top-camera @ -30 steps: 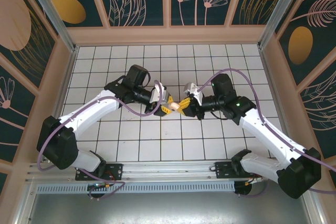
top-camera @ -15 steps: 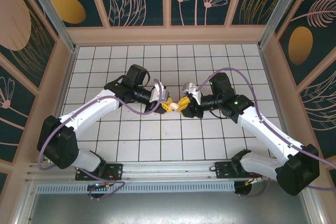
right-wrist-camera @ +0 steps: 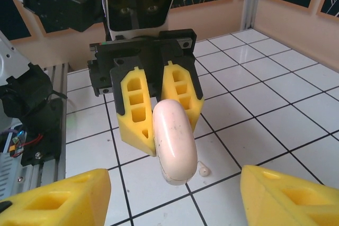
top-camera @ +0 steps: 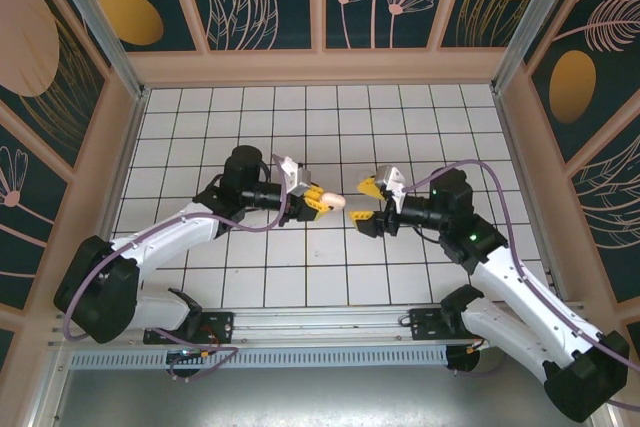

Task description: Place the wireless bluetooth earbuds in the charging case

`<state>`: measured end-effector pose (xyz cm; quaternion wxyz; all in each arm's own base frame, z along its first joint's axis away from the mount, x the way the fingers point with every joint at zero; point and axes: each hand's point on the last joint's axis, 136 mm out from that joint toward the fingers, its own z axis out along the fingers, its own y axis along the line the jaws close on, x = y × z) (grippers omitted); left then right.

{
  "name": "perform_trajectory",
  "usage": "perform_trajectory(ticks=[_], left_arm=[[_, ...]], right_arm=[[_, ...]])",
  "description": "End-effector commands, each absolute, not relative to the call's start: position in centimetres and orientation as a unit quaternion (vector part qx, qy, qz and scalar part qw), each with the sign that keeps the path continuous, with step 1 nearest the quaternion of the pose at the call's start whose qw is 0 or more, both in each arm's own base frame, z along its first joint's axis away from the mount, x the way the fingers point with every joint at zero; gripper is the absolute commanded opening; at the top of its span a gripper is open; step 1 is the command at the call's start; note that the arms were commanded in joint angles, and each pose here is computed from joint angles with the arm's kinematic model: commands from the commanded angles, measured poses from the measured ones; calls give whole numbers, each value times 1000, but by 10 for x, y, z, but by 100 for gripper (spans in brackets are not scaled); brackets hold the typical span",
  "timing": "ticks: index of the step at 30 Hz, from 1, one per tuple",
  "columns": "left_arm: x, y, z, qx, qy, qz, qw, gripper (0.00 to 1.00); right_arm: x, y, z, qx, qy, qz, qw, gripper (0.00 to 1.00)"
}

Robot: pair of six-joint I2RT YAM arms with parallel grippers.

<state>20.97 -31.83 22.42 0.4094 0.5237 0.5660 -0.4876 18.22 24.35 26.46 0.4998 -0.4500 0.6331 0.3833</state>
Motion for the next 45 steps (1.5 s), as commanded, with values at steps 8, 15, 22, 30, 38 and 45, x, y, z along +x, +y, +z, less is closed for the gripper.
perform_trajectory(ticks=[8,15,22,30,38,45], left_arm=[[204,-322,265,500,524,-531,439,19],[203,-324,264,498,527,-540,428,20],[200,-325,266,501,523,-542,426,22],[197,-325,268,505,520,-541,426,26],[192,-322,263,517,523,-532,421,47],[188,-322,262,530,517,-532,411,48]], right_arm=[[182,262,283,-464,583,440,501,65],[179,268,287,-484,563,451,495,56],[178,269,288,-493,554,451,497,40],[177,270,287,-504,552,449,489,19],[176,263,279,-550,544,416,478,19],[177,267,279,-575,534,427,449,19]])
